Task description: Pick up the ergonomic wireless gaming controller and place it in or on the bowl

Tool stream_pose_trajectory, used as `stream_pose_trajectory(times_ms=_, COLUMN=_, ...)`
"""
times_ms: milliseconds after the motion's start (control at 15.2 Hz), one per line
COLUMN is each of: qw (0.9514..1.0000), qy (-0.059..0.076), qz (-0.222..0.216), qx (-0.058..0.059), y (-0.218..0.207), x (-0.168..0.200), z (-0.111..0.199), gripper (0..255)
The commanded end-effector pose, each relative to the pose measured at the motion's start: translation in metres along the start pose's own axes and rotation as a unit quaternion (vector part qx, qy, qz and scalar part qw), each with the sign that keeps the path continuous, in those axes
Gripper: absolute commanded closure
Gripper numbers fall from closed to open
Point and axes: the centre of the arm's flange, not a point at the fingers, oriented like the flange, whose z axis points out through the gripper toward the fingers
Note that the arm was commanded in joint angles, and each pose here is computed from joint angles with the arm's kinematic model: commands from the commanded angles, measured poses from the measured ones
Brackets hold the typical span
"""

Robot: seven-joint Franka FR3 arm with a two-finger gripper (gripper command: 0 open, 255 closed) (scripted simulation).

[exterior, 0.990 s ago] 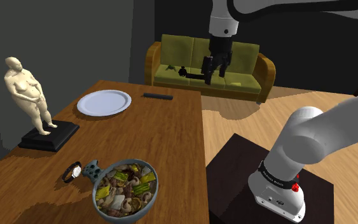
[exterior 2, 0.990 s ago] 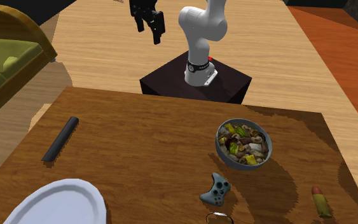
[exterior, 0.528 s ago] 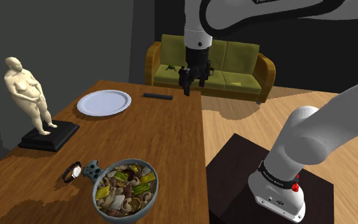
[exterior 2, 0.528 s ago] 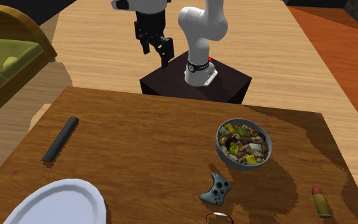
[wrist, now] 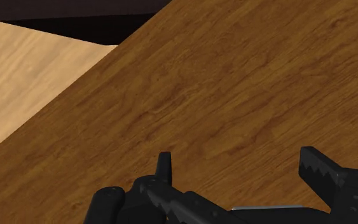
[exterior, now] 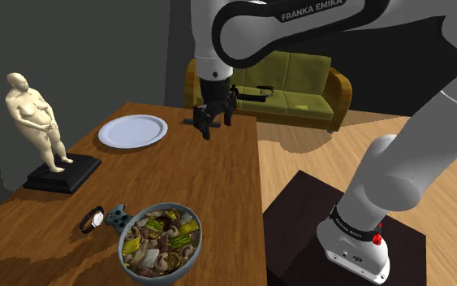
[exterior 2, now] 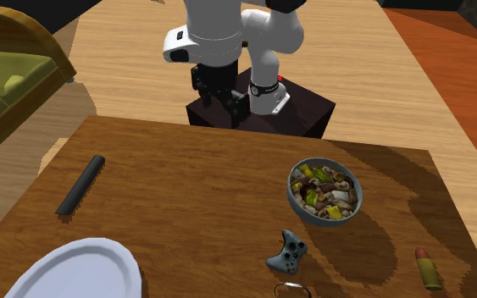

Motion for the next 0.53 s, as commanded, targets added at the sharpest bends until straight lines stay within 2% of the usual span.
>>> stream_pose_trajectory(times_ms=0, qw=1.0, qy=-0.002, qz=-0.007, qx=0.0, y=-0.021, x=0.012, z=0.012, gripper=0)
stream_pose_trajectory(times_ms=462, qw=0.9994, qy=-0.007, qz=-0.033, qx=0.0, y=-0.103, x=0.047, z=0.04, gripper=0)
